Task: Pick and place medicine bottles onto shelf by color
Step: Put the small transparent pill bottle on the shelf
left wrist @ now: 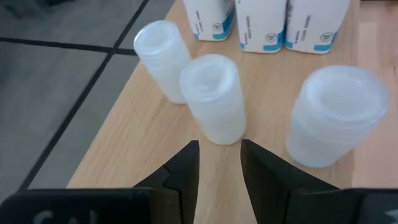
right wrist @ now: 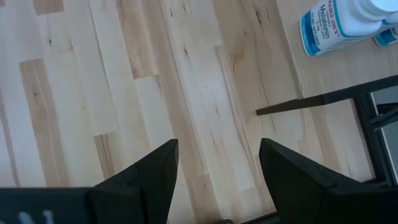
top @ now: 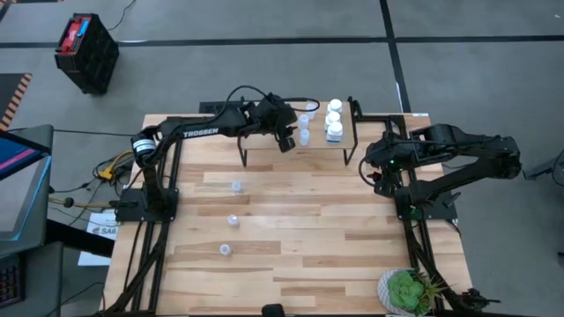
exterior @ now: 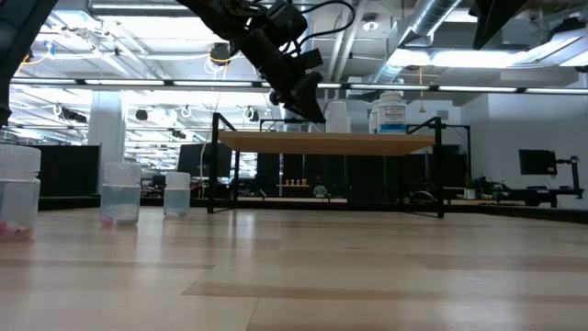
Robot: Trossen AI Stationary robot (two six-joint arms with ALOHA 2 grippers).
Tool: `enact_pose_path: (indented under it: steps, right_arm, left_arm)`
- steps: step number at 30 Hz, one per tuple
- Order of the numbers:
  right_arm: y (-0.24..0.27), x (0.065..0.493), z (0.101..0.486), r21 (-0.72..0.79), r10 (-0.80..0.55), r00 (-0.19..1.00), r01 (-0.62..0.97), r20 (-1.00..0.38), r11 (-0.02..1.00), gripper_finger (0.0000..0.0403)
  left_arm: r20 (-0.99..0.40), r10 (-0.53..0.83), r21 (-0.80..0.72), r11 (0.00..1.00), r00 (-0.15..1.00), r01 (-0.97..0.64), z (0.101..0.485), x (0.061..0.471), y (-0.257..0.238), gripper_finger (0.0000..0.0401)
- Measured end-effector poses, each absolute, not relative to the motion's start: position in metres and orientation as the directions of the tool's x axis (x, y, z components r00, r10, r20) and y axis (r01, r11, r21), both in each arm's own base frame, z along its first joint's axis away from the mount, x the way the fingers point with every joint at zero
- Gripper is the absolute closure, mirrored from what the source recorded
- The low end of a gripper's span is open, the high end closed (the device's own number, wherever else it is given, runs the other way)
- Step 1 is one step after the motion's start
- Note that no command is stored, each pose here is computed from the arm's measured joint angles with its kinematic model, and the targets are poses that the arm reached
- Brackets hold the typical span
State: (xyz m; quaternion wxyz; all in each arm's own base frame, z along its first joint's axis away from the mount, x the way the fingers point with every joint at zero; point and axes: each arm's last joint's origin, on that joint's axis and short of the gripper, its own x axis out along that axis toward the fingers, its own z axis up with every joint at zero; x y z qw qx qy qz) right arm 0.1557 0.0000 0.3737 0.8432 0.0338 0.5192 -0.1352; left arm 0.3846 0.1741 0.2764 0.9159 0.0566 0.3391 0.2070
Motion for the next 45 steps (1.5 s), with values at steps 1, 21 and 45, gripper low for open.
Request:
enact_pose_path:
  steps: [1,21,45]
  right_arm:
    - [0.000,0.156,0.374,-0.083,-0.193,0.424,0.263,-0.885,0.961,0.0155]
    - [0.000,0.155,0.373,-0.085,-0.193,0.420,0.263,-0.887,0.961,0.0155]
    - [0.000,0.155,0.373,-0.065,-0.193,0.418,0.301,-0.888,0.951,0.0155]
  left_arm:
    - [-0.599,0.417,0.243,0.908,0.683,-0.341,0.276,0.384,0.174,0.0295]
    - [-0.720,0.320,0.229,0.947,0.616,-0.225,0.319,0.370,0.130,0.0295]
    - [-0.931,0.094,0.071,0.994,0.352,-0.078,0.336,0.298,0.032,0.0295]
